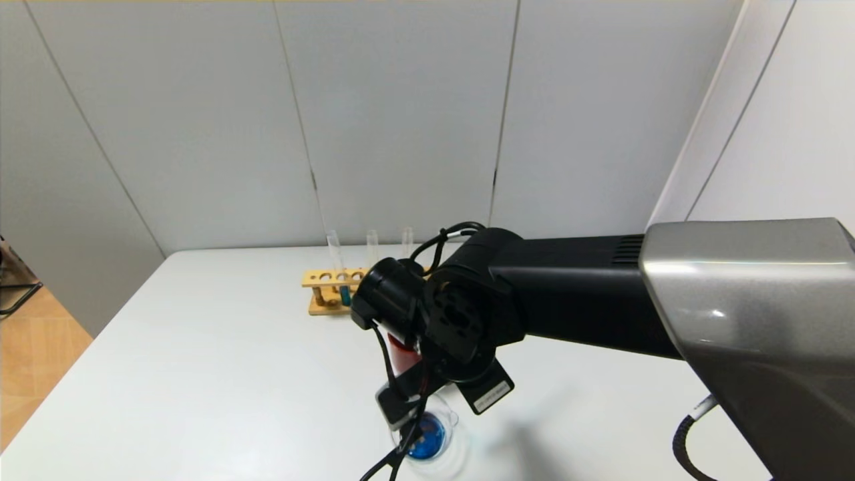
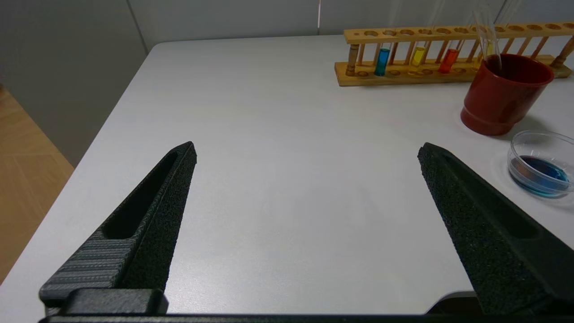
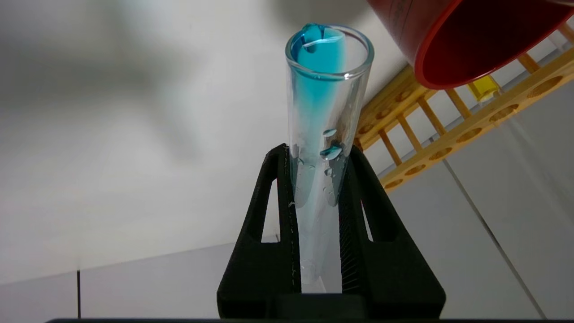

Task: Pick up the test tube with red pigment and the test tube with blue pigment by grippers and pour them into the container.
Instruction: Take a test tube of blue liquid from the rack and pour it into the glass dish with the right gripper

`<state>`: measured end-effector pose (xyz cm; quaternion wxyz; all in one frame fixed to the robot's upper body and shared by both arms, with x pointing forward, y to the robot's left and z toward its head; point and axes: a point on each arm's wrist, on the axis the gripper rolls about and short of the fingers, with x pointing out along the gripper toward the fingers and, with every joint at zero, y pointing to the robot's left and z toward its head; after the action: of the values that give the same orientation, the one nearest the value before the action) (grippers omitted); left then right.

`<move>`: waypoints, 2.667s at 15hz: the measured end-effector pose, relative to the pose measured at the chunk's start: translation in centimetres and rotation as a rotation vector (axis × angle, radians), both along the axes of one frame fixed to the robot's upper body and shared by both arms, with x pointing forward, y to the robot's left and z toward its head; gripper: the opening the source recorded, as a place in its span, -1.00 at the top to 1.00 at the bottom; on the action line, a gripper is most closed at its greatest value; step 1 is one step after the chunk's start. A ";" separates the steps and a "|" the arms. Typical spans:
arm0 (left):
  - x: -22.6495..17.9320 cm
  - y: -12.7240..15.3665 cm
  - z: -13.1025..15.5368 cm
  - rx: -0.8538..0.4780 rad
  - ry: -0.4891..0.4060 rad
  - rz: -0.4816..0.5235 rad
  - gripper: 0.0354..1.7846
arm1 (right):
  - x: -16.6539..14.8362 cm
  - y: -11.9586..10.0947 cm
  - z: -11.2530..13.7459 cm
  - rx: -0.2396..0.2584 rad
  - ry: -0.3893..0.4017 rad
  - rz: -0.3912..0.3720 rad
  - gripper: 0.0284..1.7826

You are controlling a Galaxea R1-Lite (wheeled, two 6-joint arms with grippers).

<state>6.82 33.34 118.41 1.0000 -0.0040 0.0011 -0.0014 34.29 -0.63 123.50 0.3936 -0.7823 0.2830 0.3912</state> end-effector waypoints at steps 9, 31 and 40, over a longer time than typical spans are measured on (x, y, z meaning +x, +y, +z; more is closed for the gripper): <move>0.0 0.0 0.0 0.000 0.000 -0.001 -0.96 | -0.5 1.3 -0.9 -0.070 -0.033 0.028 0.65; 0.0 0.0 0.0 -0.001 0.000 0.000 -0.96 | -0.9 2.0 -1.4 -0.198 -0.133 0.073 0.65; 0.0 0.0 0.0 0.000 0.000 0.000 -0.96 | -1.8 2.4 -0.9 -0.219 -0.172 0.092 0.65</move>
<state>6.82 33.34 118.41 1.0000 -0.0040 0.0011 -0.0016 32.47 1.79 122.59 0.3101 -0.8634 0.2530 0.3072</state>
